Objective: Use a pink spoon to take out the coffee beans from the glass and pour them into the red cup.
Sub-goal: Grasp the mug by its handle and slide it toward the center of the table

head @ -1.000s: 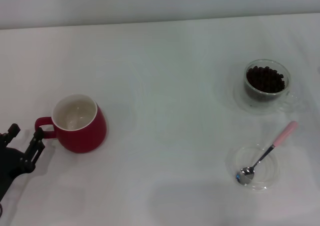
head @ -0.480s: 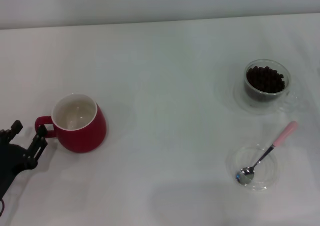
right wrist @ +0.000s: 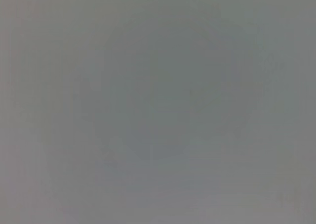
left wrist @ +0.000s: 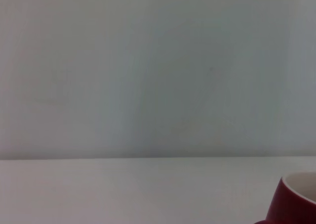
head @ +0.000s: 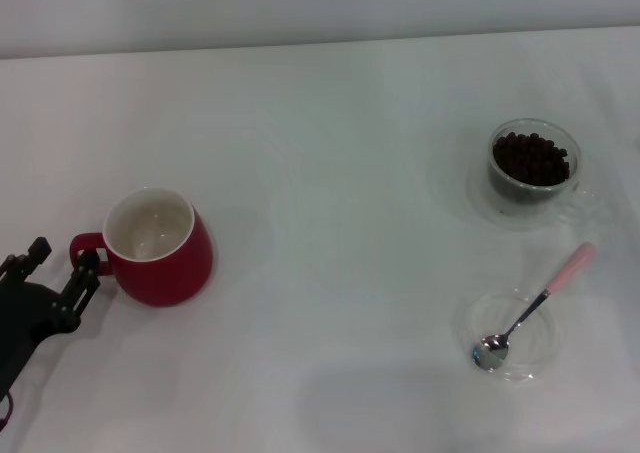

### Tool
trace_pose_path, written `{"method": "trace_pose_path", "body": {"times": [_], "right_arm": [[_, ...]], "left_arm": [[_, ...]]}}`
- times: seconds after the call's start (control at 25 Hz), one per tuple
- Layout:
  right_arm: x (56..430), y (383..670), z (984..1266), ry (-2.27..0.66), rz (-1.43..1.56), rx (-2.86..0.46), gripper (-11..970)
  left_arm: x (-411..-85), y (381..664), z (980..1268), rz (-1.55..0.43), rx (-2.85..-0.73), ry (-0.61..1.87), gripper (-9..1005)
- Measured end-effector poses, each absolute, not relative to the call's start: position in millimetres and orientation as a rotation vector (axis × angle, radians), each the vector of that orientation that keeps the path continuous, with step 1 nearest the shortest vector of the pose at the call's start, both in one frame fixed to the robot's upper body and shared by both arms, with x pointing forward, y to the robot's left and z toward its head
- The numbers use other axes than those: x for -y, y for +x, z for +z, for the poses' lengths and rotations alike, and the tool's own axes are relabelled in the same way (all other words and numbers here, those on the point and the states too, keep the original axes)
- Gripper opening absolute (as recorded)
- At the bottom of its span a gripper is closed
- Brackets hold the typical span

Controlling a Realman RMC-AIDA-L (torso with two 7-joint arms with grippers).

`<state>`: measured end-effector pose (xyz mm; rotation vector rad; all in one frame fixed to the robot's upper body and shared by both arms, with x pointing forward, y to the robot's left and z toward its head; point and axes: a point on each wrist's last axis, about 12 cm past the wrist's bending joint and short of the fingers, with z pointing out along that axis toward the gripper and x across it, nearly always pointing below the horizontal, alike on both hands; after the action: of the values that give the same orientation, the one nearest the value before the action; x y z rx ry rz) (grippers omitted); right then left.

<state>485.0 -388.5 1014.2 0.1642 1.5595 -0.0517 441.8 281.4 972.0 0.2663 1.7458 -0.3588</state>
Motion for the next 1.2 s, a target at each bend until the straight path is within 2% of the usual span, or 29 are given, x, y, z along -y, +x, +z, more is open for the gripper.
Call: {"method": "trace_pose_path", "body": {"times": [0.32,0.6,1.08,1.2], "right_arm": [[388.6,487.0,1013.6,0.164,-0.054,-1.57,739],[389.2,488.2,1013.9,0.163,-0.057,-1.573,735],[388.4,488.3,1013.5,0.167,-0.053,-1.574,729],[388.0,488.3,1013.5,0.168,-0.05,-1.573,728]], "left_arm": [[-279.2,445.4,973.2,-0.366,-1.741,0.28,602],[-278.6,446.3,973.6,-0.372,-1.741,0.28,446],[-277.0,450.9,975.6,-0.387,-1.734,0.269,277],[-276.8,451.6,975.9,-0.388,-1.733,0.27,271]]}}
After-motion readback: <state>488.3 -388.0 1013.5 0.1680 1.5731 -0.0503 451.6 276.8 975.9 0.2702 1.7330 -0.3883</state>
